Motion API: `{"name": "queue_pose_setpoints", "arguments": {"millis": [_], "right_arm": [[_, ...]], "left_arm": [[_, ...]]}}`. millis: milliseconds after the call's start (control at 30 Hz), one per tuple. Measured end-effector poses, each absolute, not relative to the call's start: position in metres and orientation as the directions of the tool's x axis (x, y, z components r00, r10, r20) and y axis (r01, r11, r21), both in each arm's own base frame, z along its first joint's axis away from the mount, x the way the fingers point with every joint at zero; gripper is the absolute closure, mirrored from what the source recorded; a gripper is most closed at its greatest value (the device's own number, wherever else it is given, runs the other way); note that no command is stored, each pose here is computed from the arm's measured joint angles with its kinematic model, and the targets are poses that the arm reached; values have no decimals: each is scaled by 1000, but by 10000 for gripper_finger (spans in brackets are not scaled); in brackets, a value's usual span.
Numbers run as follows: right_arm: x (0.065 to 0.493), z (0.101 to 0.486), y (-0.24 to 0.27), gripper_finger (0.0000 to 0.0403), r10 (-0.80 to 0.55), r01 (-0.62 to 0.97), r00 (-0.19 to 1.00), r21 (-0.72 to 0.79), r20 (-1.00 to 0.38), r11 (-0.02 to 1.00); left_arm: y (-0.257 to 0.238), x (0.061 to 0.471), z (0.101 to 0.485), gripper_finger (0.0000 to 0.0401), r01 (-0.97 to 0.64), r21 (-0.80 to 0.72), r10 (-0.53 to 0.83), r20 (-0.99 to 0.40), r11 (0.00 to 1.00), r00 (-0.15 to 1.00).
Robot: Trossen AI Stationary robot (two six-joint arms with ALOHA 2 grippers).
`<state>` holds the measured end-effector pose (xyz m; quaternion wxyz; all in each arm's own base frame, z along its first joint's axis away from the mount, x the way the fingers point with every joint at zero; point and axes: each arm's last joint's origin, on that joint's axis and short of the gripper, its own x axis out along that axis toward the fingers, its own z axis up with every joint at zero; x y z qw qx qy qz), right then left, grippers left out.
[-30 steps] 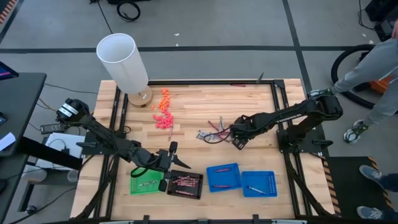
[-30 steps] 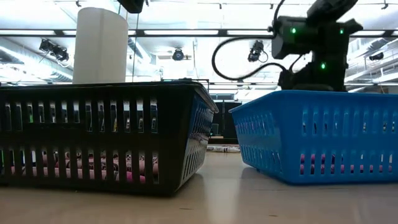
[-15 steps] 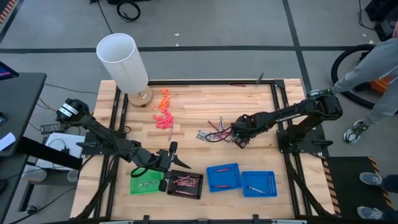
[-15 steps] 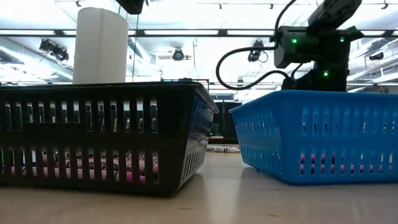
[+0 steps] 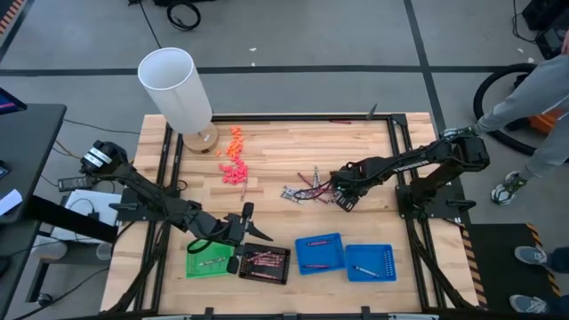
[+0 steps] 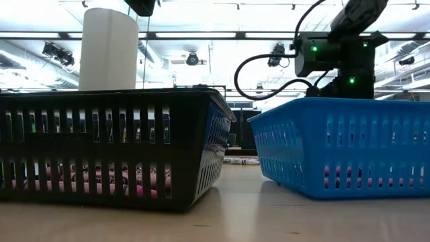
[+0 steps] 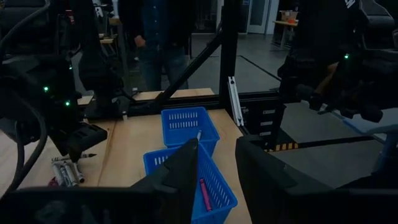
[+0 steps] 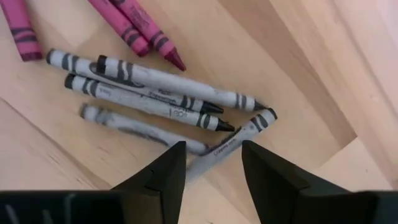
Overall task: Sort crayons
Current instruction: Put the black crayon into the right blue bin
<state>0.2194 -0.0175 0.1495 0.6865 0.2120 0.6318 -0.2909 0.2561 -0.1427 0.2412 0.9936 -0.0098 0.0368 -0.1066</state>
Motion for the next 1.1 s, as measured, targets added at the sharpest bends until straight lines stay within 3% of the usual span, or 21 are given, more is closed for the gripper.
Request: {"name": "queue_pose_setpoints", "arguments": {"millis": [867, 1000, 1100], "right_arm": [[210, 150, -50, 268, 33, 592, 0, 26, -999, 806], [198, 158, -56, 269, -72, 645, -174, -169, -982, 745], [186, 158, -68, 270, -46, 699, -254, -216, -966, 682]], "left_arm": [[-143, 256, 240, 282, 210, -38, -212, -80, 977, 974], [-143, 256, 240, 282, 209, -39, -212, -80, 977, 974], [-143, 256, 240, 282, 210, -39, -212, -79, 977, 974]]}}
